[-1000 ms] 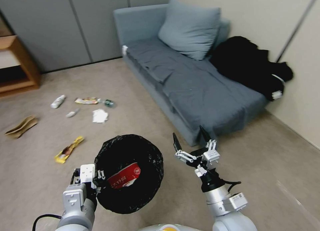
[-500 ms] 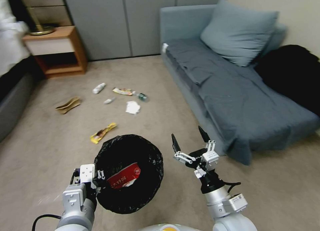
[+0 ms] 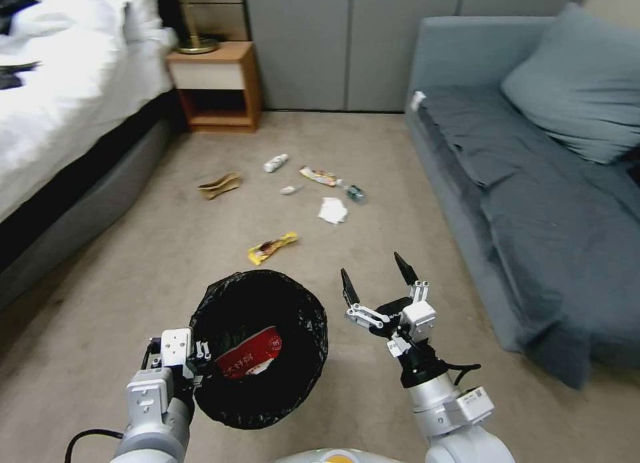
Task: Pick up the trash bin, then pick up the garbage from the floor and place it into the trash bin.
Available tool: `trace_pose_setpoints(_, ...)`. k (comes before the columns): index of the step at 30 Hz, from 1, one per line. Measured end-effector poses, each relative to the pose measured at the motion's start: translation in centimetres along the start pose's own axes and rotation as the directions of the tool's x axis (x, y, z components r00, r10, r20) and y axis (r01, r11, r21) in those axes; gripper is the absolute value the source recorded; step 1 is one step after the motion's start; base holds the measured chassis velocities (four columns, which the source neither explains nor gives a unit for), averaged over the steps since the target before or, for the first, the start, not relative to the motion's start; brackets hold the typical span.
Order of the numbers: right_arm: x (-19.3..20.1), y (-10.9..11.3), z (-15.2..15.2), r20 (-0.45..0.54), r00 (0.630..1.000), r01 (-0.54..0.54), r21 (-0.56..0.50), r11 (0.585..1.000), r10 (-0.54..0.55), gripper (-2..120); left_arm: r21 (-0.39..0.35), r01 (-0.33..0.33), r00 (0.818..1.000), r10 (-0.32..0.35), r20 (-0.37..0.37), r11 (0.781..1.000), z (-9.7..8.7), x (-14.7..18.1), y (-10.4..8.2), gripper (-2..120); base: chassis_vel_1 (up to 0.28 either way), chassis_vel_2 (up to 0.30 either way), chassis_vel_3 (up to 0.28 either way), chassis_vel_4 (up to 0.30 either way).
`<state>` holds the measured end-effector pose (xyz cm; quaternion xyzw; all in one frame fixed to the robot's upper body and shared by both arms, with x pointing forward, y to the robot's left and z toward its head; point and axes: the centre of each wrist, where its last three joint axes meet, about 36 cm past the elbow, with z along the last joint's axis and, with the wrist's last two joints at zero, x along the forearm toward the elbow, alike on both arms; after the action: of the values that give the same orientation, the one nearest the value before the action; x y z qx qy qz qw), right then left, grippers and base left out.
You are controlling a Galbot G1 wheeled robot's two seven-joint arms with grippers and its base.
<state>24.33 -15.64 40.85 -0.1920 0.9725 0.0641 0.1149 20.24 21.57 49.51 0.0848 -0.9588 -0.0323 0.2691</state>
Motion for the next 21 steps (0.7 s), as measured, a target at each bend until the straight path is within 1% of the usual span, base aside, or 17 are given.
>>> trace_pose_setpoints(6,0.04,-0.06,0.11,-0.002,1.000,-0.003,-0.001,1.000,0.003,100,0.002,-0.002,1.000,0.002,0.002,1.000,-0.03,-0.01,-0.07,1,0.121,0.137,0.119,0.118)
trace_pose_setpoints(13,0.01,-0.01,0.18,0.000,1.000,-0.006,-0.003,1.000,0.006,100,0.005,-0.004,1.000,0.004,0.008,1.000,-0.08,-0.03,-0.12,1,0.088,0.094,0.112,0.096)
trace_pose_setpoints(21,0.09,-0.12,0.18,0.000,1.000,-0.009,0.000,1.000,0.009,100,0.006,-0.008,1.000,0.008,0.015,1.000,-0.10,-0.04,-0.17,1,0.008,0.006,0.005,0.009)
